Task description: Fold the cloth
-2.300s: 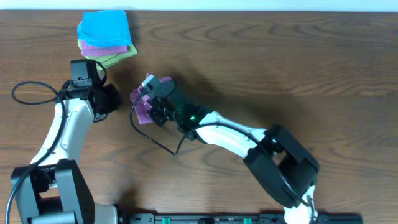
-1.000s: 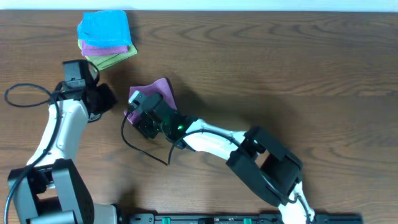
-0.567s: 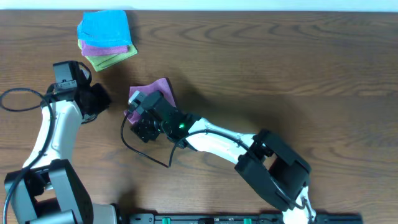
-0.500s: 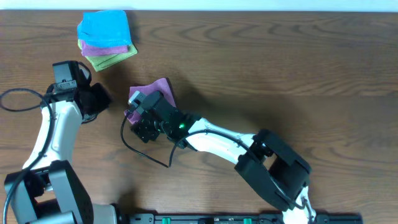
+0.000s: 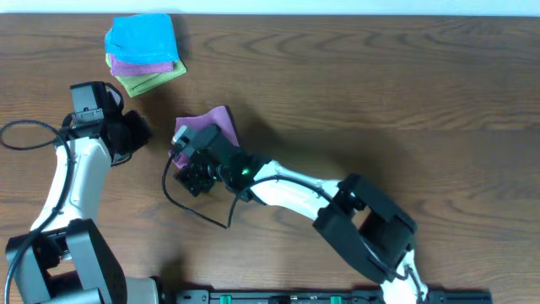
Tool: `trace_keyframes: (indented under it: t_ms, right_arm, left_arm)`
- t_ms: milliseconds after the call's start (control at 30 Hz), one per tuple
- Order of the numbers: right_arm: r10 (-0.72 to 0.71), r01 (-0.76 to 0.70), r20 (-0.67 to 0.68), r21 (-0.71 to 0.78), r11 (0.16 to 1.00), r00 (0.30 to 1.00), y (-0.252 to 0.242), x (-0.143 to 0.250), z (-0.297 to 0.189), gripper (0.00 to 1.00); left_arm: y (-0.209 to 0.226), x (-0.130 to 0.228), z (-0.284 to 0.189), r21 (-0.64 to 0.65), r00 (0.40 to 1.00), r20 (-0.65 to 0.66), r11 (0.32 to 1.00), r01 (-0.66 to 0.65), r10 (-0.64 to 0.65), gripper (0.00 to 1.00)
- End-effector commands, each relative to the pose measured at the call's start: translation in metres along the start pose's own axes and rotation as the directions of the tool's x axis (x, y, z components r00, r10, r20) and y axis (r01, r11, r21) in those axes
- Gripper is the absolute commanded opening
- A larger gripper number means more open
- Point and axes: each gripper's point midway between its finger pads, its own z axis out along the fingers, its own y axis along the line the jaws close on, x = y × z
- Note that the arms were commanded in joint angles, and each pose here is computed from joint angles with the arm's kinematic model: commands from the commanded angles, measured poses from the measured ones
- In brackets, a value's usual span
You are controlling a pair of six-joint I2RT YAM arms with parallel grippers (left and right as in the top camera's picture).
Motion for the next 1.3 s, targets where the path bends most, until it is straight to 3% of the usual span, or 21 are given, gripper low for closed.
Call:
trace_keyframes:
  t_ms: [0, 333, 633, 733, 933, 1267]
  right_arm:
    - [0.022, -0.023, -0.021, -0.039, 0.999, 1.0, 0.009, 0.007, 0.009, 0.85]
    - [0.009, -0.016, -0.051, -0.151, 0.988, 0.999, 0.037, 0.015, 0.01, 0.86]
    - [0.01, -0.021, -0.08, -0.145, 0.989, 0.997, 0.038, 0.022, 0.01, 0.88]
    - [0.021, -0.029, -0.063, -0.132, 0.991, 0.998, 0.03, 0.014, 0.005, 0.93]
    - [0.039, -0.04, -0.009, -0.096, 0.995, 0.999, 0.012, -0.009, -0.011, 0.95]
    - [0.053, -0.052, 0.086, -0.014, 0.999, 0.995, -0.009, -0.046, -0.04, 0.94]
  left_arm:
    - [-0.002, -0.002, -0.006, 0.013, 1.0, 0.017, 1.0, -0.004, 0.004, 0.06]
    - [-0.002, -0.003, -0.006, 0.013, 1.0, 0.018, 1.0, -0.004, 0.004, 0.06]
    - [-0.006, -0.002, -0.007, 0.032, 1.0, 0.014, 0.999, -0.005, 0.005, 0.06]
    - [-0.009, -0.007, -0.013, 0.04, 0.999, 0.036, 0.999, -0.011, 0.009, 0.06]
    - [-0.015, -0.014, -0.029, 0.058, 0.996, 0.083, 0.998, -0.023, 0.018, 0.18]
    - [-0.022, -0.02, -0.048, 0.084, 0.991, 0.131, 0.996, 0.001, -0.012, 0.25]
